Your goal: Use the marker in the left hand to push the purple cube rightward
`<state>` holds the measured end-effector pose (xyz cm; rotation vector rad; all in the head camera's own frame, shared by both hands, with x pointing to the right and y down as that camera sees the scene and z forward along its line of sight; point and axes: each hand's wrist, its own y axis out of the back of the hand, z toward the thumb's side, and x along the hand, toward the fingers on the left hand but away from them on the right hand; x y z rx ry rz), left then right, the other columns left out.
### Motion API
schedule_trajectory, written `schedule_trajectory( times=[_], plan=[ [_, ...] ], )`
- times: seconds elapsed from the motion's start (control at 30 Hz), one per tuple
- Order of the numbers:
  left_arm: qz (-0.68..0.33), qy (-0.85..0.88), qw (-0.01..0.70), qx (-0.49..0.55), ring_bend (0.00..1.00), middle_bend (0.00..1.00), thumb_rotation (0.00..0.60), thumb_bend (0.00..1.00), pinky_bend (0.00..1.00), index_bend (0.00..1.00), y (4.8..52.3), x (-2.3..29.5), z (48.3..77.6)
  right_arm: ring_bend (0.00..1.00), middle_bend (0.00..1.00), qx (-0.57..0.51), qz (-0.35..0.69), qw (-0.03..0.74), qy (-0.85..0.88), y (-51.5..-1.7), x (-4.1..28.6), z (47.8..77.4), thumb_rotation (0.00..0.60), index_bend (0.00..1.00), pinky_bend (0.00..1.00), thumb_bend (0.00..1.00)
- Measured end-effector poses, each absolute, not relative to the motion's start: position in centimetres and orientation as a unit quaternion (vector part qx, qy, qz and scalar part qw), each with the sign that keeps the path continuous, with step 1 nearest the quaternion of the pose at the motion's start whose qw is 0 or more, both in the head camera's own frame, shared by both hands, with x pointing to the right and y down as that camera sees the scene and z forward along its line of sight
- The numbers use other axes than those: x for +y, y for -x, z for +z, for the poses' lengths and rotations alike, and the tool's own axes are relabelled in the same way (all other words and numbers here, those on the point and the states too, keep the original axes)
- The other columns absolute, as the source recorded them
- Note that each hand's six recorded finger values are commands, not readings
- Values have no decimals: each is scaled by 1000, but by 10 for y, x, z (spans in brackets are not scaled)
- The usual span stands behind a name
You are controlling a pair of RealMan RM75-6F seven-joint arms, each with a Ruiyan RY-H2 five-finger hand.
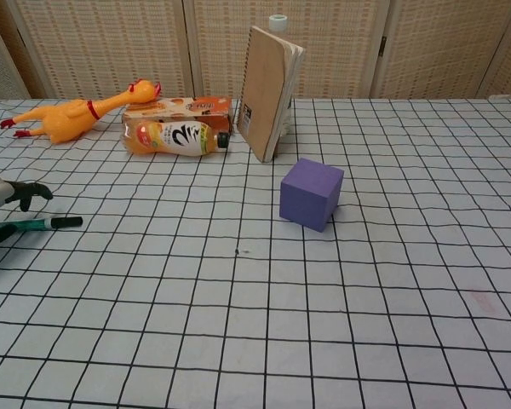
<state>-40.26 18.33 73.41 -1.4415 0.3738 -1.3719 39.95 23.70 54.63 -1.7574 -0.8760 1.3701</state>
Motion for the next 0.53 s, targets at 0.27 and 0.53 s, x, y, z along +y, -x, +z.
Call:
schedule_trajectory(
  times=[0.27,0.53],
  plan=[
    [-540,636,502,229,97,166,600,404,291,135,392,194,696,0,0,-351,532,369,677,-403,236,540,600,0,0,135],
    [-495,708,375,336,24,62,600,372,231,35,388,240,623,0,0,-354,537,373,669,-404,236,541,600,0,0,135]
  ],
)
